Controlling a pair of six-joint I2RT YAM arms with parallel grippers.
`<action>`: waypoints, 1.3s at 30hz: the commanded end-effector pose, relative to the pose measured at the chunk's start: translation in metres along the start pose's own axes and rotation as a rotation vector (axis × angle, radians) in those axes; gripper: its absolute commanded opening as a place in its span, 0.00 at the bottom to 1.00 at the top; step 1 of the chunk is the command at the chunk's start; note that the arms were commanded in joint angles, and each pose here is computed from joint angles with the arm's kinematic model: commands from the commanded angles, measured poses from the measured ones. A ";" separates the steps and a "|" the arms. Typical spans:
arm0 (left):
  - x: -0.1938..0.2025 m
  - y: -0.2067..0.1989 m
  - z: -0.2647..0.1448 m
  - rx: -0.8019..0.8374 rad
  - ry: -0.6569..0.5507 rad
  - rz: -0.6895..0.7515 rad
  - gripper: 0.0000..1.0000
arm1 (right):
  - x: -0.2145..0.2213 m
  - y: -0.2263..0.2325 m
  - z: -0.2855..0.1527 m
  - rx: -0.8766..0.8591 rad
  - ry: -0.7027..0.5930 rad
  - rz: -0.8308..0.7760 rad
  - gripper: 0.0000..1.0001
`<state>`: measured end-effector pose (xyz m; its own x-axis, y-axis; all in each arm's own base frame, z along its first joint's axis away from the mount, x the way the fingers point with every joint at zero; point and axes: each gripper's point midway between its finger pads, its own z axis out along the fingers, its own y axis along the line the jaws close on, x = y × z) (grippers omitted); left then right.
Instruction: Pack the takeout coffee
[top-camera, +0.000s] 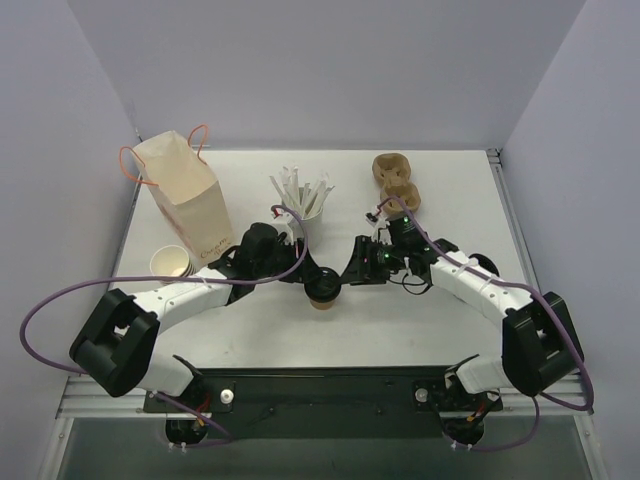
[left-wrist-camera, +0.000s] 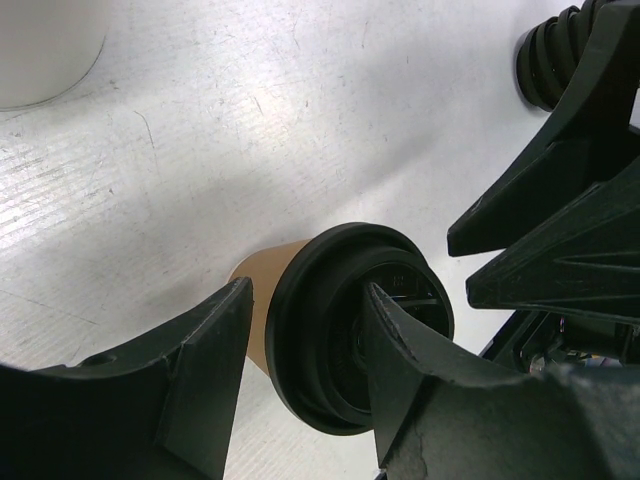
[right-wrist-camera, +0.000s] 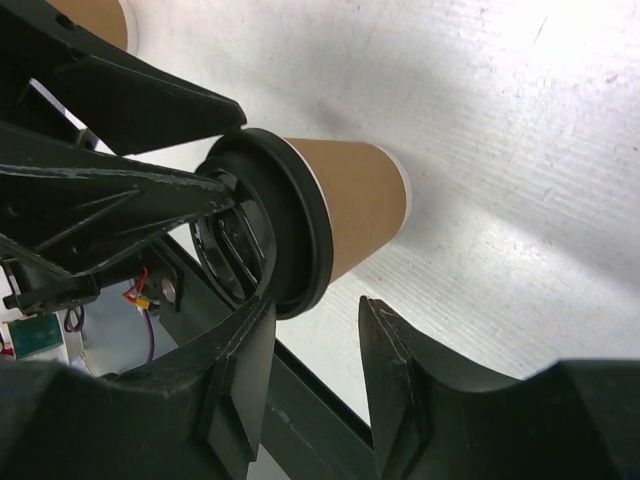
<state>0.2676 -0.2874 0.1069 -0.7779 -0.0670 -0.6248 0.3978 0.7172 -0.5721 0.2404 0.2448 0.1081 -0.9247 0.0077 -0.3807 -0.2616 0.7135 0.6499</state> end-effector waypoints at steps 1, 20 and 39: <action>0.066 0.041 -0.009 -0.152 0.204 -0.012 0.56 | 0.001 0.007 -0.004 -0.040 -0.018 0.012 0.38; 0.088 0.056 -0.003 -0.206 0.225 -0.031 0.56 | 0.036 -0.057 0.025 0.118 0.026 0.159 0.24; 0.073 0.041 -0.009 -0.175 0.173 -0.056 0.55 | 0.019 -0.034 -0.002 0.126 -0.057 0.086 0.30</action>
<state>0.2643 -0.2958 0.1020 -0.7606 -0.1634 -0.6283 0.3662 0.6912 -0.6230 0.2379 0.2437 0.0830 -0.9217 0.1524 -0.3568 -0.1662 0.6758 0.7181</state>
